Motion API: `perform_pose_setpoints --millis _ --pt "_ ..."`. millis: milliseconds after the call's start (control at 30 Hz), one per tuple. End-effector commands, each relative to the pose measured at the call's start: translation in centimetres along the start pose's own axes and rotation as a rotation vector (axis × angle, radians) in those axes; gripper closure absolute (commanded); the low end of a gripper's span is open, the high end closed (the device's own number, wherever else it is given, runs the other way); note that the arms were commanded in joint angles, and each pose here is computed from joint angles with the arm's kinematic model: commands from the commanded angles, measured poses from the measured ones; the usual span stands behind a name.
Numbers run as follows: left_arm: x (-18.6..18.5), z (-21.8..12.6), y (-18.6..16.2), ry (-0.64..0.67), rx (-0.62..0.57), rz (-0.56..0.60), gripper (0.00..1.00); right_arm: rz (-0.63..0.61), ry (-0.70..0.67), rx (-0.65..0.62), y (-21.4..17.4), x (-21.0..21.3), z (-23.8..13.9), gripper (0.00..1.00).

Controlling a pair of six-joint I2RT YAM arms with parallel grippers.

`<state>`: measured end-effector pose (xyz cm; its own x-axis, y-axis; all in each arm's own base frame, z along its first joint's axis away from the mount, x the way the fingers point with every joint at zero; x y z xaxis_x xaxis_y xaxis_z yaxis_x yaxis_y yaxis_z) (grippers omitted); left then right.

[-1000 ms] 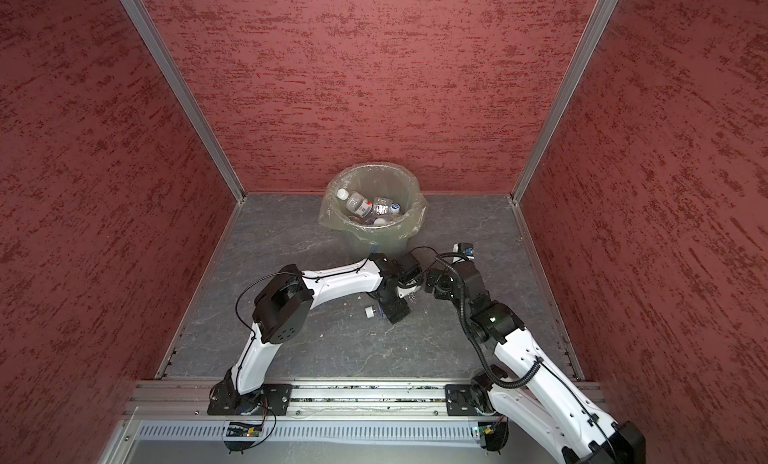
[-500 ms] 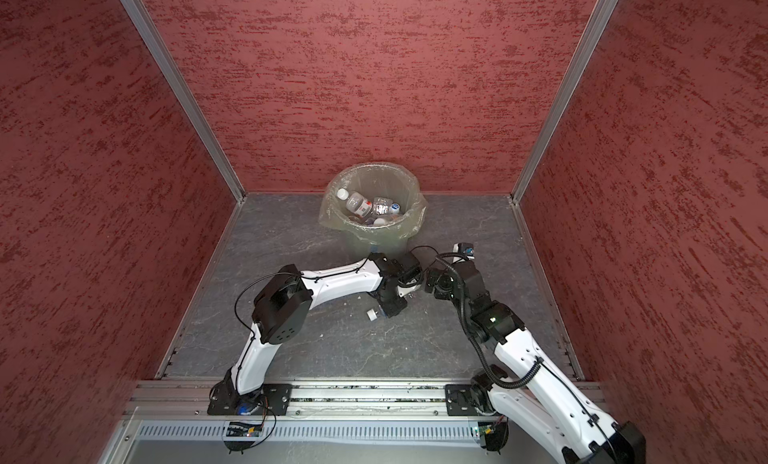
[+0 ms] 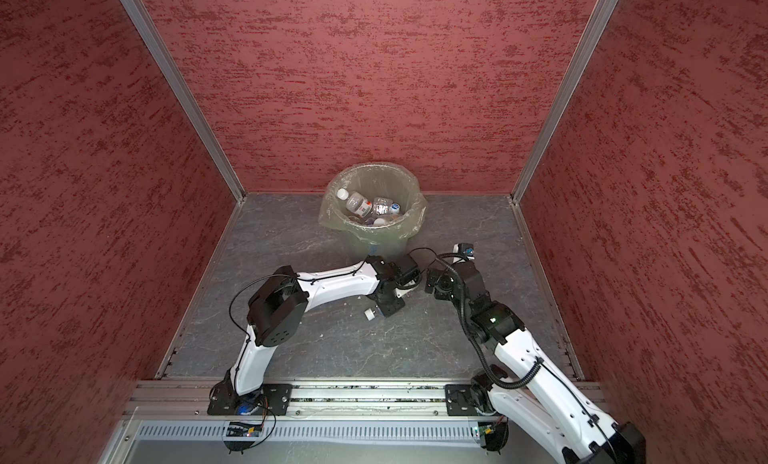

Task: Throw the plastic bottles in the bin
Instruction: 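Lift the blue-label bottle upright with the left gripper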

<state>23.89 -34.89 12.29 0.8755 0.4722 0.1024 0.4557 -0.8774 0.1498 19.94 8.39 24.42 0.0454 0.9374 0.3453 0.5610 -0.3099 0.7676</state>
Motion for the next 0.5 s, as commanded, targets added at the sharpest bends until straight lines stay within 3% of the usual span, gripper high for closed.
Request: perform_pose_setpoints --millis 0,467 --pt "0.2 -2.5 0.4 0.030 -0.105 -0.033 0.62 0.014 -0.011 -0.006 -0.1 -0.4 -0.2 0.01" --pt "-0.4 -8.4 -2.0 0.143 -0.346 -0.046 0.62 0.016 -0.018 -0.010 0.0 -0.4 -0.2 0.01"
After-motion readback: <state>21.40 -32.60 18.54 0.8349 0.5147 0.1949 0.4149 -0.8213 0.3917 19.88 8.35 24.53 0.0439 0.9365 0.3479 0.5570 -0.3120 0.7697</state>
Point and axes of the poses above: each gripper's point midway between its finger pads, its own z axis out along the fingers, its own x axis along the line the jaws close on, y = z × x, the point moved 9 cm from there along -z, back along the fingers, and after that the axes turned 5 degrees about z, right-handed, at the moved point
